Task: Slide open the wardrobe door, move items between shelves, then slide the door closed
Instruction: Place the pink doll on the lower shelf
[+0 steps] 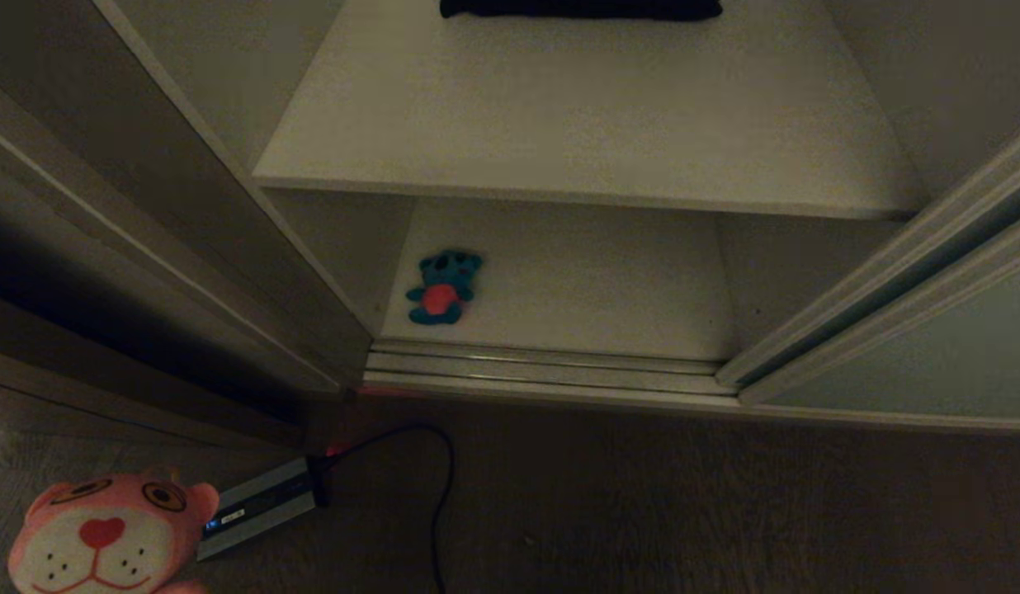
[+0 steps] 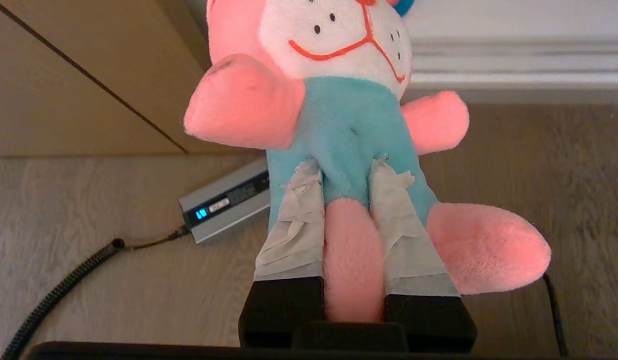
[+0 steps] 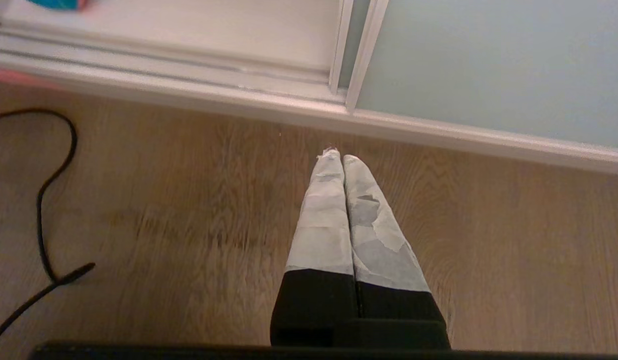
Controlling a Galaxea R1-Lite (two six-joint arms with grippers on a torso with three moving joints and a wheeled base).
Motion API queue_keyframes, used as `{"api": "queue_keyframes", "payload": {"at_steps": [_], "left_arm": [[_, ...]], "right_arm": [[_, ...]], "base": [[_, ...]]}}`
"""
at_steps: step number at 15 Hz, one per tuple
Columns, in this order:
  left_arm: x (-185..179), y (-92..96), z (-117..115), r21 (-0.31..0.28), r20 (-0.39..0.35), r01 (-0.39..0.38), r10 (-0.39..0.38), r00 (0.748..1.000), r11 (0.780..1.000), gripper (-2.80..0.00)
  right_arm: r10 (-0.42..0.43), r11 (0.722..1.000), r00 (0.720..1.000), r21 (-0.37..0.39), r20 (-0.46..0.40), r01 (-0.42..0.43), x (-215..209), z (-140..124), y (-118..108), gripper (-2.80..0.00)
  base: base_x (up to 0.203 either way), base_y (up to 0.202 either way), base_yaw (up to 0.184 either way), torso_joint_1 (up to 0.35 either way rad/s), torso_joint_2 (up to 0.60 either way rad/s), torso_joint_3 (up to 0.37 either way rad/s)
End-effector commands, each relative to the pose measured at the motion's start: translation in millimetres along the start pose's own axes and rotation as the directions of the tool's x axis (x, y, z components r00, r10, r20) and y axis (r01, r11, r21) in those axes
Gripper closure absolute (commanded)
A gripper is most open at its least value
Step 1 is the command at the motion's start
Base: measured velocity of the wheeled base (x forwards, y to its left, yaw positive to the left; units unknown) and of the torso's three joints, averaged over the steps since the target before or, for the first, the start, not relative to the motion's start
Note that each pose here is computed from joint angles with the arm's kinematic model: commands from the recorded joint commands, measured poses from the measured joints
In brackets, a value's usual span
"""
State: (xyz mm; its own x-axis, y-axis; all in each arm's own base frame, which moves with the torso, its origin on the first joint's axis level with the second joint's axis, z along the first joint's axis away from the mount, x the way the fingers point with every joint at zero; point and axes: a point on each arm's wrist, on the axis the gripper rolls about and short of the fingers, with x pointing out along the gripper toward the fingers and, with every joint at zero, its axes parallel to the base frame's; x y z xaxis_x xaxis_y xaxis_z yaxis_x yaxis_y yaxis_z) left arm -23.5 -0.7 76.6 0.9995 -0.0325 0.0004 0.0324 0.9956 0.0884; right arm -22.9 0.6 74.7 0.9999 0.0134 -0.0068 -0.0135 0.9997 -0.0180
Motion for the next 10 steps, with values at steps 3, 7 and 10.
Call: {"api": "queue_keyframes", "payload": {"at_steps": [3,7,10], "left_arm": [[0.1,0.0,-0.1,-0.001,-0.003,0.000,0.000,1.000,1.000,0.00],[0.0,-0.1,-0.5,-0.001,-0.009,0.005,-0.005,1.000,1.000,0.00],[-0.1,-0.1,-0.2,-0.001,-0.009,0.005,-0.005,1.000,1.000,0.00]], "right_arm": [[0.000,1.000,1.000,0.000,-0.004,0.000,0.3,-1.3,0.0,0.00],[0.000,1.000,1.000,0.000,-0.004,0.000,0.3,-1.2,0.0,0.00],[0.000,1.000,1.000,0.000,-0.004,0.000,0.3,-1.3,0.0,0.00]], "base": [[0.000,0.000,0.000,0.003,0.00,-0.194],[0.000,0.000,0.000,0.005,0.00,-0.195],[0.000,0.000,0.000,0.003,0.00,-0.194]]}}
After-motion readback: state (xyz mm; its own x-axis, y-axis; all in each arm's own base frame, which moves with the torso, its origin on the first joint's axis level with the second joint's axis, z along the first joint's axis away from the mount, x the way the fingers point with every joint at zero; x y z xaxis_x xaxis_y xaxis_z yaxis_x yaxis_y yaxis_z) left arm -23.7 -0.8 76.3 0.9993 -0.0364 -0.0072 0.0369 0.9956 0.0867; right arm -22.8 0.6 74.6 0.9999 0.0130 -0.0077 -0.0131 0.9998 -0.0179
